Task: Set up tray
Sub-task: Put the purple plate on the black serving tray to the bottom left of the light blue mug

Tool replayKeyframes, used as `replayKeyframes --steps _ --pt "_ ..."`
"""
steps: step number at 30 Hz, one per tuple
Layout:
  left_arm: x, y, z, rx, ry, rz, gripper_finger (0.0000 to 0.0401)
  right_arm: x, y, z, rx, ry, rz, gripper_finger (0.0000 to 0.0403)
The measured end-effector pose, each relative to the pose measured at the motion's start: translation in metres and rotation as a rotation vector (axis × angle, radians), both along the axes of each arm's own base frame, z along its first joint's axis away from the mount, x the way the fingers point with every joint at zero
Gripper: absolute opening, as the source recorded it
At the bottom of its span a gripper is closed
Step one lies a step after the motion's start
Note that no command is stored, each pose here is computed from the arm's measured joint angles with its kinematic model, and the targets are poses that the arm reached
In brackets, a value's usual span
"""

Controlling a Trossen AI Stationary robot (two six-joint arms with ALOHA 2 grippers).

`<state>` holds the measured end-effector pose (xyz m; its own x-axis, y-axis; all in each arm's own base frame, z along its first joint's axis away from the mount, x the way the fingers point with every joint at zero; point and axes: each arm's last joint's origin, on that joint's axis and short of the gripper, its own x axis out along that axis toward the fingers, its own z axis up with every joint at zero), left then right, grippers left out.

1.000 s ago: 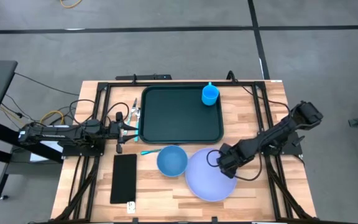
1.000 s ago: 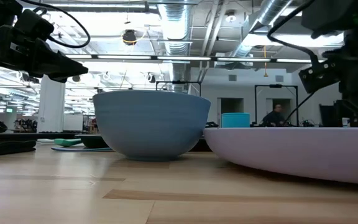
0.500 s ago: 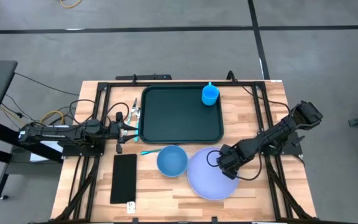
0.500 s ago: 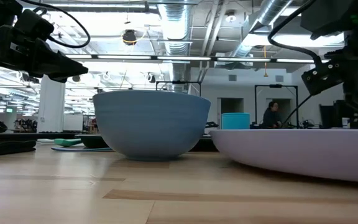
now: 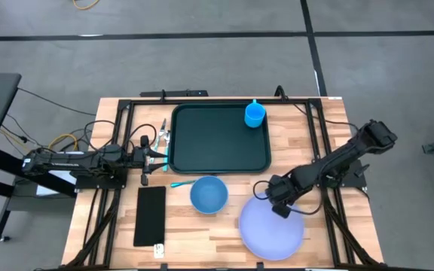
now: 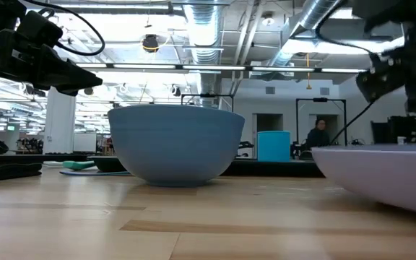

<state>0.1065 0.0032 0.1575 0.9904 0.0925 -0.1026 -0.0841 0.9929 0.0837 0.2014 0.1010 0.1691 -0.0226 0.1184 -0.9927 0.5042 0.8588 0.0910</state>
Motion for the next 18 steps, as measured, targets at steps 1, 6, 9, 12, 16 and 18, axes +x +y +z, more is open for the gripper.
replayKeyframes --steps 1,6,9,12,16,18 --pt "0.0 0.0 0.0 0.0 0.0 0.0 0.0121 -0.001 -0.001 0.005 0.008 -0.018 -0.011 0.0005" --pt "0.0 0.0 0.0 0.0 0.0 0.0 0.0121 -0.011 -0.017 0.028 0.016 -0.08 -0.092 0.0002" --pt "0.0 0.0 0.0 0.0 0.0 0.0 0.0121 -0.018 -0.029 0.039 0.019 -0.097 -0.14 0.0002" --pt "0.0 0.0 0.0 0.0 0.0 0.0 0.0121 -0.024 -0.043 0.048 0.005 -0.122 -0.194 0.0001" --pt "0.0 0.0 0.0 0.0 0.0 0.0 0.0121 -0.027 -0.061 0.058 -0.01 -0.189 -0.252 0.0001" --pt "0.0 0.0 0.0 0.0 0.0 0.0 0.0121 -0.028 -0.07 0.062 -0.016 -0.219 -0.274 0.0001"
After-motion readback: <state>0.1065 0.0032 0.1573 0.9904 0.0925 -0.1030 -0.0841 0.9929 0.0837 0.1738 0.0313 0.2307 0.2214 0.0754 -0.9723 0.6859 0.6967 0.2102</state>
